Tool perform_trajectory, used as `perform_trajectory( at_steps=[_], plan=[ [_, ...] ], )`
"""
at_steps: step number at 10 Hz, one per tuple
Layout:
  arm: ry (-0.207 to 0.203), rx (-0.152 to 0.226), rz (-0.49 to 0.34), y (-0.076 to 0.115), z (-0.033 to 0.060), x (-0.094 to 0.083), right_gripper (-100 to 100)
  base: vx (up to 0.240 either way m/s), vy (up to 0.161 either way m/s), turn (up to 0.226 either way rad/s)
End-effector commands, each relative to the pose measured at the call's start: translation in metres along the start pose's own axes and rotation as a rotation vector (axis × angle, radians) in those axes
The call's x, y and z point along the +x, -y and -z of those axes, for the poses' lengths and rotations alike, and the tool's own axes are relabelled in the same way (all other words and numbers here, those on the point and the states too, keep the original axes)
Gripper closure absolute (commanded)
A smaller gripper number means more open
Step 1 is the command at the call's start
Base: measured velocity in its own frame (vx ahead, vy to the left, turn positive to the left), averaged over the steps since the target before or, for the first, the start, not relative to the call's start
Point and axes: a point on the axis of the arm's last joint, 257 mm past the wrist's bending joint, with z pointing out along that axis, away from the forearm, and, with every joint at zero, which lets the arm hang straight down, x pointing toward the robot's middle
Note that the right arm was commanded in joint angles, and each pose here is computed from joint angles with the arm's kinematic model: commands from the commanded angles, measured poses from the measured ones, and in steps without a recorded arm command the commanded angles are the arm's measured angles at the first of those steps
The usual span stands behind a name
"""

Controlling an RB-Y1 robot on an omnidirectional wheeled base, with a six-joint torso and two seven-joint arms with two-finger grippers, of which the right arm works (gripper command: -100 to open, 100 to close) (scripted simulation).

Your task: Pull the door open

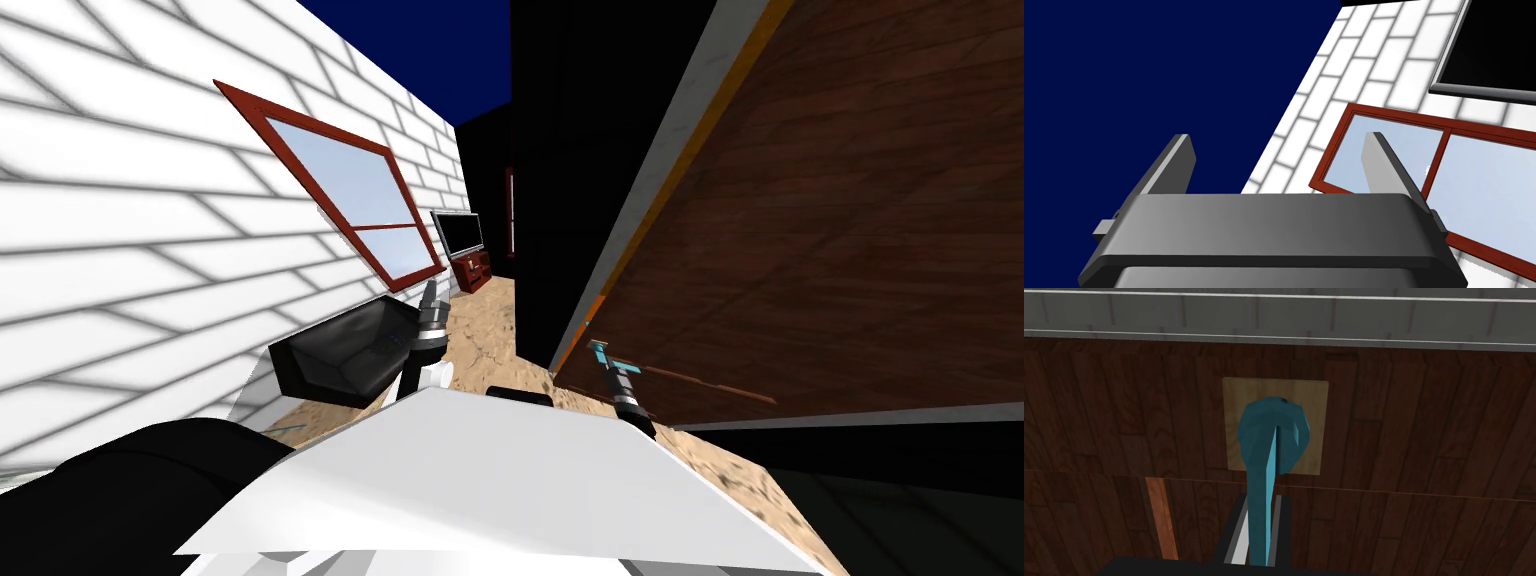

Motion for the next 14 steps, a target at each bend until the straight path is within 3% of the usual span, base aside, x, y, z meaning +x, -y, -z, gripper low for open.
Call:
perform_trajectory(
  at_steps=[1,4,5,6,14],
  plan=[
    [-0.026,-0.002,-0.002,0.0,0.0102,-0.001,100,-0.193,-0.055,0.168],
    [-0.059,-0.001,-0.003,0.0,0.0228,-0.003,100,-0.214,-0.047,0.129],
    [-0.053,0.001,-0.003,0.0,0.019,-0.002,100,-0.095,-0.012,0.022],
    [-0.067,0.003,-0.003,0.002,0.0304,-0.004,100,-0.144,-0.052,0.177],
    [-0.124,-0.001,-0.003,0.0,0.0696,-0.015,100,-0.196,-0.053,0.145]
  ],
)
